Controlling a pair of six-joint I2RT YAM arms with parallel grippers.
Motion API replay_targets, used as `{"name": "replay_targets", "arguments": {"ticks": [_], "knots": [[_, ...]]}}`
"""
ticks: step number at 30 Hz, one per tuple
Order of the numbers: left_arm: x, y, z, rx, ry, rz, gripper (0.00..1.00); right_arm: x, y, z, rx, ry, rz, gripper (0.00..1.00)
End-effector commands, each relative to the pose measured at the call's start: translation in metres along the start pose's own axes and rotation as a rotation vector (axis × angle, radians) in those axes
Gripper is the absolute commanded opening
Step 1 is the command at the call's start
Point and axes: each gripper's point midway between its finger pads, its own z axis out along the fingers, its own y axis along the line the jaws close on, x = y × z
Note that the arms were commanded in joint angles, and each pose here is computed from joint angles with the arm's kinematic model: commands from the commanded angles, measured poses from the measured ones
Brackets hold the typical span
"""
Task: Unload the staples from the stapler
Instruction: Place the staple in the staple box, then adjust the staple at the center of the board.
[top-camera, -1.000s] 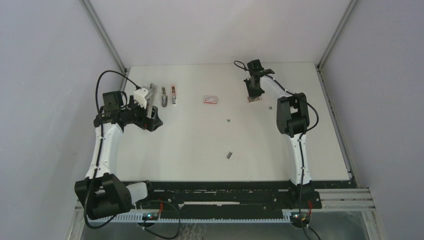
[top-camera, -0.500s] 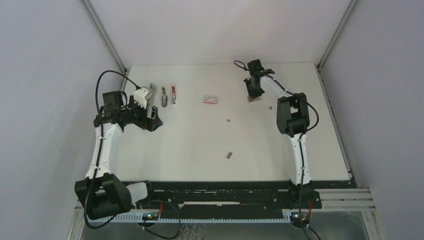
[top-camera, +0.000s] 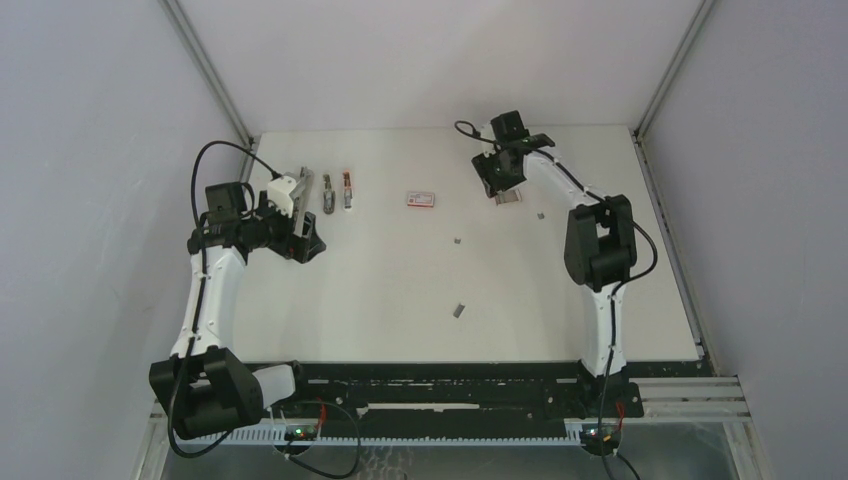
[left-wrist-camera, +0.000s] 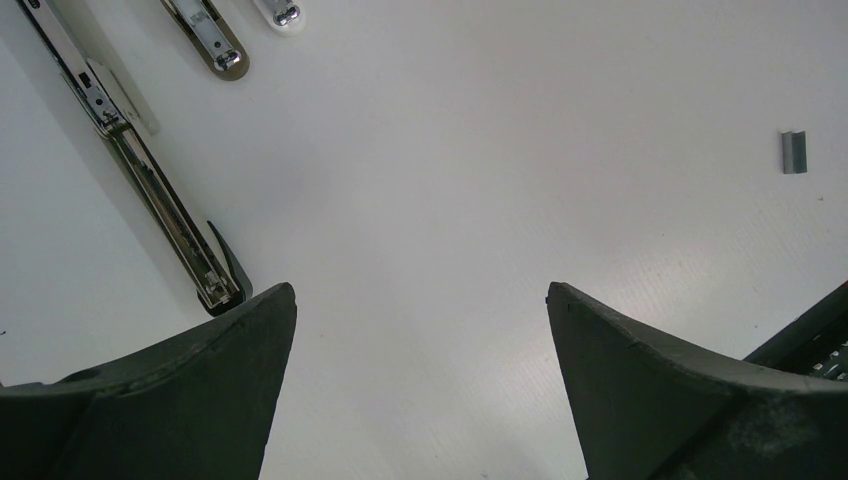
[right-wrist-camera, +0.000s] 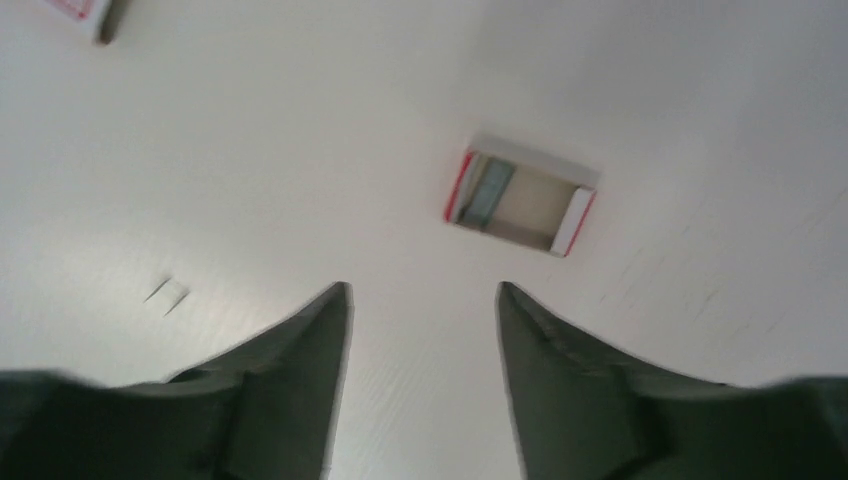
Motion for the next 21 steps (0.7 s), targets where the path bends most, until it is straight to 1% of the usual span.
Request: {"name": "replay_targets", "arguments": {"ticks": [1,2,3,4,6,10,11,14,16,19,21], "knots": [[0.007,-0.005,0.001,0.024,-0.005,0.000,1.00,-0.008,0.032,-0.039,-0.114,-0.076,-0.161,0.67],[0.007,-0.005,0.001,0.023,-0.005,0.000,1.00,-0.002,0.039,-0.043,-0.137,-0.073,-0.191,0.78],[0.007,-0.006,0.001,0.024,-0.005,0.001,1.00,0.002,0.046,-0.047,-0.159,-0.072,-0.207,0.91],[0.007,-0.006,0.000,0.024,-0.006,0.001,1.00,0.007,0.054,-0.051,-0.178,-0.072,-0.240,0.99],[0.006,-0.006,0.000,0.025,-0.009,0.002,1.00,0.019,0.069,-0.057,-0.220,-0.073,-0.300,1.00],[0.006,-0.007,0.001,0.031,-0.010,0.001,1.00,0.041,0.089,-0.067,-0.263,-0.115,-0.408,1.00],[0.006,-0.007,0.000,0.032,-0.011,0.001,1.00,0.046,0.096,-0.072,-0.296,-0.125,-0.443,0.99],[0.006,-0.007,0.001,0.035,-0.011,-0.001,1.00,0.058,0.109,-0.078,-0.366,-0.125,-0.496,1.00],[0.006,-0.007,0.001,0.035,-0.012,-0.001,1.00,0.070,0.121,-0.082,-0.434,-0.098,-0.544,1.00],[0.006,-0.008,0.001,0.037,-0.012,-0.001,1.00,0.101,0.141,-0.080,-0.518,-0.028,-0.646,1.00],[0.006,-0.008,0.001,0.038,-0.012,-0.002,1.00,0.121,0.150,-0.075,-0.529,0.022,-0.728,1.00]]}}
